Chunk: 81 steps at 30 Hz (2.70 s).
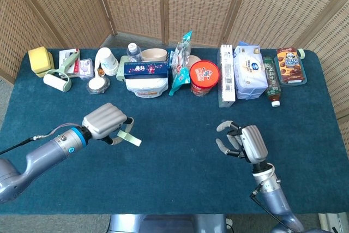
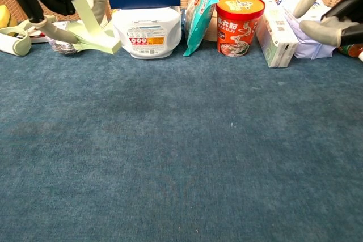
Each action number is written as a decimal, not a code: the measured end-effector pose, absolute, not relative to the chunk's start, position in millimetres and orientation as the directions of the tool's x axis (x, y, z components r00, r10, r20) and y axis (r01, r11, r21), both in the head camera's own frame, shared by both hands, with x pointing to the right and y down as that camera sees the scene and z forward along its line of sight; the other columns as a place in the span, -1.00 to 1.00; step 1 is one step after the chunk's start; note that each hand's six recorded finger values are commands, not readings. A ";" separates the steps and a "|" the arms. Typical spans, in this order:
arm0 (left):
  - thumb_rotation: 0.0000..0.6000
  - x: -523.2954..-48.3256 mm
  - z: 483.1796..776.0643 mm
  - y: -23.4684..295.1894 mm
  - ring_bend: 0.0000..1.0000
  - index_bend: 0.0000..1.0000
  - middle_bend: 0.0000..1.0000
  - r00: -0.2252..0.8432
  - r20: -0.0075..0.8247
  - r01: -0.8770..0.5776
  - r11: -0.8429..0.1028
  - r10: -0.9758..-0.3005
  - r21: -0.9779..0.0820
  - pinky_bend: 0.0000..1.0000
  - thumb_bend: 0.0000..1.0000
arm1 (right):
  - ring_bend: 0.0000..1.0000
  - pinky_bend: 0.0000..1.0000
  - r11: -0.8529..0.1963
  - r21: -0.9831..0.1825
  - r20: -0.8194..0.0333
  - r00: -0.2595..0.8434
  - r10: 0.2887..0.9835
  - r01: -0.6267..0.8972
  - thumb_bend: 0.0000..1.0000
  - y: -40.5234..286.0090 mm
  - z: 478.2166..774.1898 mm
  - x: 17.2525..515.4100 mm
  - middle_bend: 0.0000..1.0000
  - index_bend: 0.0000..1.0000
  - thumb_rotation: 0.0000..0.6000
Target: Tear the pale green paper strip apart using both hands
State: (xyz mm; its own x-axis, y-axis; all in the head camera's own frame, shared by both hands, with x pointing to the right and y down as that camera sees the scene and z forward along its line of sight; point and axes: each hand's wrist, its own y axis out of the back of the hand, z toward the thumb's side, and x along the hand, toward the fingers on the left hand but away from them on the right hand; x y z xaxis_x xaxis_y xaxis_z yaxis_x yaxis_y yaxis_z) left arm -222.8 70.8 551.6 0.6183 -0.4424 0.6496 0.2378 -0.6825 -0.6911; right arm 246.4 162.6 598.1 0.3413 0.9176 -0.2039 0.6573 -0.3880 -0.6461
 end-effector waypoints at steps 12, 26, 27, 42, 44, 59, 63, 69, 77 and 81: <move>1.00 -197.4 561.1 68.2 1.00 0.32 1.00 0.635 0.662 0.291 -0.670 -0.399 -0.683 1.00 -0.09 | 1.00 1.00 -0.435 -0.613 -0.215 0.391 0.895 0.660 -0.23 162.4 601.6 226.1 1.00 -0.24 0.65; 1.00 -178.7 561.0 62.3 1.00 0.32 1.00 0.651 0.652 0.322 -0.636 -0.389 -0.701 1.00 -0.09 | 1.00 1.00 -0.510 -0.585 -0.211 0.489 0.846 0.631 -0.22 159.4 592.3 192.1 1.00 -0.31 0.66; 1.00 -177.4 560.7 61.5 1.00 0.32 1.00 0.652 0.650 0.322 -0.633 -0.390 -0.704 1.00 -0.09 | 1.00 0.99 -0.515 -0.585 -0.211 0.496 0.842 0.626 -0.22 159.9 592.1 189.5 1.00 -0.31 0.66; 1.00 -157.3 562.3 60.9 1.00 0.32 1.00 0.681 0.634 0.346 -0.602 -0.366 -0.719 1.00 -0.09 | 1.00 0.98 -0.544 -0.597 -0.222 0.531 0.818 0.589 -0.22 158.8 592.9 169.7 1.00 -0.33 0.66; 1.00 -155.4 563.1 61.1 1.00 0.32 1.00 0.682 0.635 0.352 -0.598 -0.362 -0.720 1.00 -0.09 | 1.00 0.98 -0.546 -0.595 -0.223 0.531 0.817 0.590 -0.22 157.6 592.9 167.7 1.00 -0.34 0.66; 1.00 -143.7 566.4 59.3 1.00 0.32 1.00 0.684 0.638 0.357 -0.600 -0.353 -0.716 1.00 -0.09 | 1.00 0.98 -0.573 -0.582 -0.217 0.569 0.793 0.576 -0.22 159.3 587.6 144.3 1.00 -0.35 0.67; 1.00 -140.4 567.4 59.7 1.00 0.32 1.00 0.686 0.638 0.358 -0.601 -0.350 -0.715 1.00 -0.09 | 1.00 0.97 -0.582 -0.584 -0.218 0.580 0.785 0.567 -0.21 160.5 587.3 137.4 1.00 -0.36 0.68; 1.00 -137.1 568.4 60.1 1.00 0.32 1.00 0.687 0.639 0.359 -0.602 -0.346 -0.713 1.00 -0.09 | 1.00 0.97 -0.585 -0.592 -0.225 0.584 0.780 0.554 -0.21 159.8 588.9 134.1 1.00 -0.37 0.73; 1.00 -132.1 569.3 61.4 1.00 0.32 1.00 0.690 0.640 0.366 -0.599 -0.338 -0.712 1.00 -0.09 | 1.00 0.97 -0.581 -0.602 -0.229 0.579 0.782 0.547 -0.05 158.4 591.8 132.6 1.00 -0.37 0.78; 1.00 -129.8 569.6 61.3 1.00 0.32 1.00 0.691 0.639 0.367 -0.599 -0.337 -0.712 1.00 -0.09 | 1.00 0.97 -0.582 -0.600 -0.231 0.578 0.783 0.549 -0.05 158.3 593.6 132.0 1.00 -0.37 0.78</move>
State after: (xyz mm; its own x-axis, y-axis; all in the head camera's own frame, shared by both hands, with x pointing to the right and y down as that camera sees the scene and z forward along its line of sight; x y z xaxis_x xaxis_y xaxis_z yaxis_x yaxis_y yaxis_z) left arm -129.8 61.3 569.6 0.6910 -0.3369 0.6395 0.3670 -0.5986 -0.7120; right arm 132.0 158.3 593.6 0.5781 0.7826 -0.2311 0.5488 -0.5825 -0.5996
